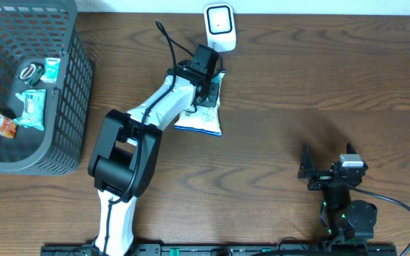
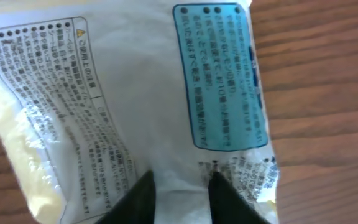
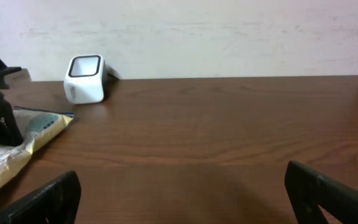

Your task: Scan the item barcode

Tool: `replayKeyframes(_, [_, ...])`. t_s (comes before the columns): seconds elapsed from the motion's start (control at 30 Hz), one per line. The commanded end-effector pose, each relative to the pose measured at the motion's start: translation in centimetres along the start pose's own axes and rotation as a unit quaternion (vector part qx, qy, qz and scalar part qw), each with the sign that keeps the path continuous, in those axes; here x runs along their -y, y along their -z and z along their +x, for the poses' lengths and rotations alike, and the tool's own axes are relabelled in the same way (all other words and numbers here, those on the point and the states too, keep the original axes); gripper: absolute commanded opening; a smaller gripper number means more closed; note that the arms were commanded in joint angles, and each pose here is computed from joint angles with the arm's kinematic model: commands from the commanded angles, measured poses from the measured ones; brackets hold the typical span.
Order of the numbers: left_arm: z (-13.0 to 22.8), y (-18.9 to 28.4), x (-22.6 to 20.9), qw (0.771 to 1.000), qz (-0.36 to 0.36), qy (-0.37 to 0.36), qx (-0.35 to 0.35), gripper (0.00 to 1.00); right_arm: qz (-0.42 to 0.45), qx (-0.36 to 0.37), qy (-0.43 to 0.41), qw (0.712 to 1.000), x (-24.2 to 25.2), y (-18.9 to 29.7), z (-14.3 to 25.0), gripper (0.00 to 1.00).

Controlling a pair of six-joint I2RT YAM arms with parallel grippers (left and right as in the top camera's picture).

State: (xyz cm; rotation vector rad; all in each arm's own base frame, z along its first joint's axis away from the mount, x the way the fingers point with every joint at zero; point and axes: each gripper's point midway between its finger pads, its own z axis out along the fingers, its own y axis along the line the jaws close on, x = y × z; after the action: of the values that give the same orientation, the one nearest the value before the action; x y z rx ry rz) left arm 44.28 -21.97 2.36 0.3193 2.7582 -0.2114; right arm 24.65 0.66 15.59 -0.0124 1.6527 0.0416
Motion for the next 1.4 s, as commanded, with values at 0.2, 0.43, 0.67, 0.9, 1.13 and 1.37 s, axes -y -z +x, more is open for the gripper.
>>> replayKeyframes(0.2, [-1.6,4.8,-0.3,1.000,0.006,0.016,0.023,0.81,0.006,0.000,-0.006,1.000,0.2,0.0,0.1,0.99])
replayKeyframes(0.43, [-0.1,7.8,-0.5,1.000,0.001,0.017,0.002,0.83,0.006,0.000,-0.006,1.000,0.2,0.0,0.1,0.99])
replayKeyframes(0.67, [5.1,5.7,-1.6,0.996,-0.019,0.029,-0.083,0.69,0.006,0.000,-0.006,1.000,0.2,0.0,0.1,0.99])
replayKeyframes(0.9, [7.8,3.3,-2.3,0.991,-0.030,0.042,-0.121,0.68,0.006,0.000,-0.006,1.000,0.2,0.0,0.1,0.99])
replayKeyframes(1.13, [9.0,1.0,-2.5,0.990,-0.032,0.042,-0.132,0.68,0.006,0.000,-0.006,1.000,0.2,0.0,0.1,0.99])
replayKeyframes(1.37, [8.0,2.0,-2.3,0.992,-0.029,0.036,-0.119,0.98,0.006,0.000,-0.006,1.000,0.2,0.0,0.1,0.99])
